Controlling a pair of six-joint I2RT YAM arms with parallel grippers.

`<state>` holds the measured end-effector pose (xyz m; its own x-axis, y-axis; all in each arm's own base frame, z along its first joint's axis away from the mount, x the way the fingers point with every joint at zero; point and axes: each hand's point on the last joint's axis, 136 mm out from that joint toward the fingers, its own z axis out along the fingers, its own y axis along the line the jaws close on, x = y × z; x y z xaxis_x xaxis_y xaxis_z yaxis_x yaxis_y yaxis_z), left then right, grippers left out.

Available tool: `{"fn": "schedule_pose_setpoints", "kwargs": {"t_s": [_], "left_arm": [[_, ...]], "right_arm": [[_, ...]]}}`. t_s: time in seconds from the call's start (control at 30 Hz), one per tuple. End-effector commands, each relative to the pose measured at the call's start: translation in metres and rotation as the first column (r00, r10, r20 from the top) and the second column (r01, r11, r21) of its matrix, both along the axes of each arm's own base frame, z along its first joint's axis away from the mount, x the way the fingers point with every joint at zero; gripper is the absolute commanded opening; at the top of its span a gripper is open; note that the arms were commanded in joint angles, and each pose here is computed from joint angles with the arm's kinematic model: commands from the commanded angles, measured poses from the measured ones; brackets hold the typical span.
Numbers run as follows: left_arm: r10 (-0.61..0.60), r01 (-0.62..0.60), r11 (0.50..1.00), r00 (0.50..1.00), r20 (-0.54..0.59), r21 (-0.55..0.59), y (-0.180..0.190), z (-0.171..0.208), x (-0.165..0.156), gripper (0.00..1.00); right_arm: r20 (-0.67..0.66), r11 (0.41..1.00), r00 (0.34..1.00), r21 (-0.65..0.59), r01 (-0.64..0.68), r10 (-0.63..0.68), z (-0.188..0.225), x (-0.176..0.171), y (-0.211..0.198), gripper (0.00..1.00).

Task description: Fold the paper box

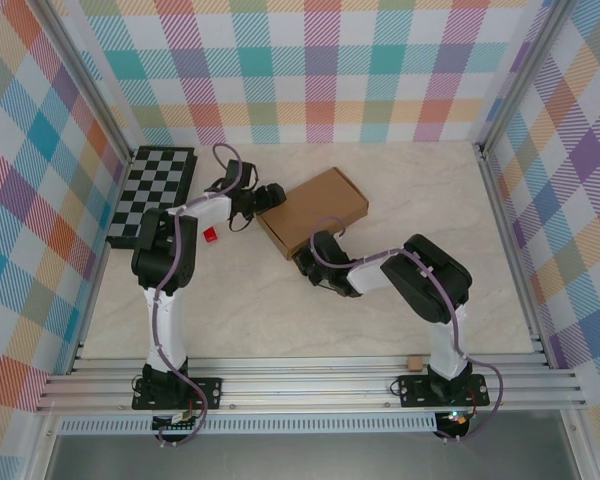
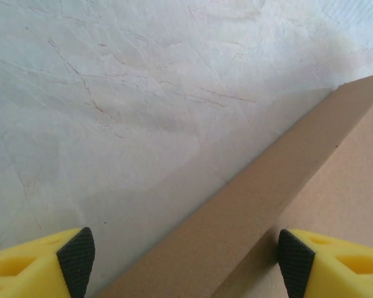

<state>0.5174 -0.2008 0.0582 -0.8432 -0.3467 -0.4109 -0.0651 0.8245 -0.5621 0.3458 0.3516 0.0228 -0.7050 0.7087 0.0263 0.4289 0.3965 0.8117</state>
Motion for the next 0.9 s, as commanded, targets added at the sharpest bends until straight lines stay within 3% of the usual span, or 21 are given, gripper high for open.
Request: {"fn": "schedule_pose_setpoints", "kwargs": {"t_s": [0.0,0.17,0.37,0.6,0.73,0.8,0.87], "left_arm": [[-0.089,0.079,0.996,0.962,-0.258,-0.047,-0.052,-0.029,-0.068,0.79],[-0.1,0.086,0.994,0.96,-0.26,-0.066,-0.057,-0.029,-0.063,0.79],[-0.175,0.179,0.984,0.951,-0.253,-0.005,-0.049,-0.022,-0.033,0.8],[-0.245,0.258,0.965,0.947,-0.209,0.038,-0.029,-0.008,0.014,0.82],[-0.24,0.25,0.967,0.959,-0.148,0.052,-0.017,0.018,0.037,0.85],[-0.206,0.213,0.975,0.973,-0.101,0.062,-0.001,0.046,0.05,0.87],[-0.179,0.183,0.98,0.982,-0.054,0.076,0.015,0.076,0.056,1.0]], "right_arm": [[-0.004,0.987,1.0,0.157,-0.026,0.027,0.032,-0.004,0.045,0.03],[-0.046,0.984,0.998,0.173,-0.032,0.041,0.04,-0.006,0.05,0.03],[-0.013,0.997,0.997,-0.036,-0.074,0.074,0.055,-0.018,0.019,0.14],[0.078,0.964,0.987,-0.241,-0.117,0.139,0.081,-0.034,-0.027,0.2],[0.144,0.863,0.95,-0.473,-0.181,0.278,0.113,-0.045,-0.061,0.23],[0.186,0.746,0.914,-0.646,-0.163,0.361,0.138,-0.043,-0.096,0.35],[0.212,0.628,0.869,-0.767,-0.135,0.446,0.163,-0.034,-0.132,0.44]]}}
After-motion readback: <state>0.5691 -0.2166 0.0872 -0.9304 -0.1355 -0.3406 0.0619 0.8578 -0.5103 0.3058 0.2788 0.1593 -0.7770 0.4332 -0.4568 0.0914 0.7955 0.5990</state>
